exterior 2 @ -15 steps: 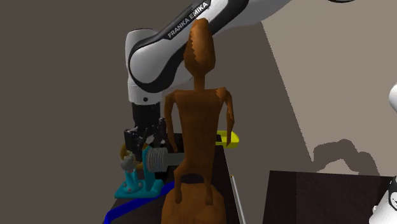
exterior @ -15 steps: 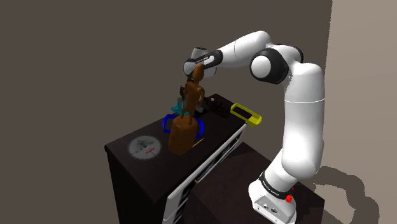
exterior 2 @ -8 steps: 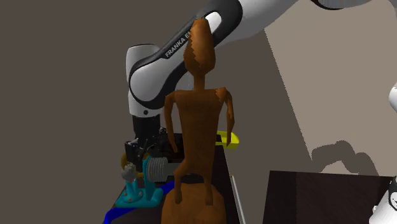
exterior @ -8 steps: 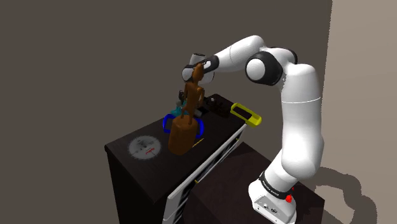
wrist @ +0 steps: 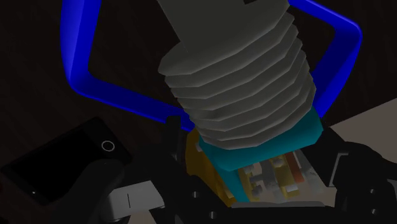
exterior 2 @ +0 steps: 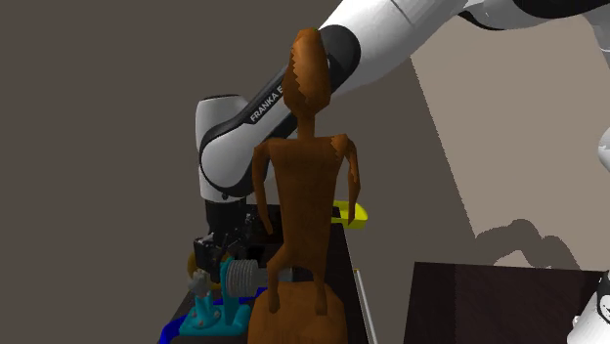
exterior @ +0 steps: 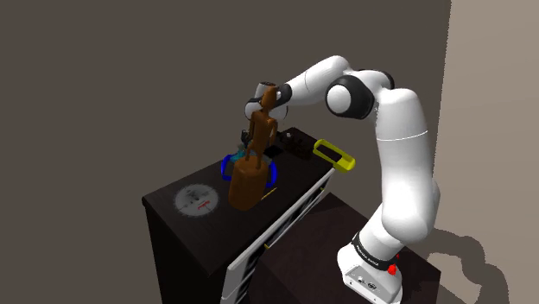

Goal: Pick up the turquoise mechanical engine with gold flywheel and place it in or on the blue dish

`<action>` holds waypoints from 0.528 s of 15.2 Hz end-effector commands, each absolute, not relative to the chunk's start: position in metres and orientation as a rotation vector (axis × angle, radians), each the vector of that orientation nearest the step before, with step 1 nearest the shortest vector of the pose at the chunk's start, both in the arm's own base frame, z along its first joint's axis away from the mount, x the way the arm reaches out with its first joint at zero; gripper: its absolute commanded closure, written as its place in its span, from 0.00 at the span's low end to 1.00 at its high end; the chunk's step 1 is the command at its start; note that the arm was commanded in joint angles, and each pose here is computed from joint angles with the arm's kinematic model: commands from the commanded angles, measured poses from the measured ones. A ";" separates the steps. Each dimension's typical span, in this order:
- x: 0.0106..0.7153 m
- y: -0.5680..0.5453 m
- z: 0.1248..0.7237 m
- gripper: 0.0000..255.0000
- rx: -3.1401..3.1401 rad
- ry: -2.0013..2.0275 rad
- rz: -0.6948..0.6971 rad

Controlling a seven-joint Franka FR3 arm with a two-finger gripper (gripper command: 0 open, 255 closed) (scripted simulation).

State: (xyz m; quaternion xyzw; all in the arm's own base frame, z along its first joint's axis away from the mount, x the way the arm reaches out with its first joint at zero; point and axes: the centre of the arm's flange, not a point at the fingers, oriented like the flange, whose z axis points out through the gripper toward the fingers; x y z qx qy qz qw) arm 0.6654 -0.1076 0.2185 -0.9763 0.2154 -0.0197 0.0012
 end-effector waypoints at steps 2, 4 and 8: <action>0.664 -0.108 0.203 1.00 -3.065 0.676 -0.065; 0.664 -0.108 0.198 1.00 -3.065 0.676 -0.065; 0.664 -0.108 0.198 1.00 -3.065 0.676 -0.065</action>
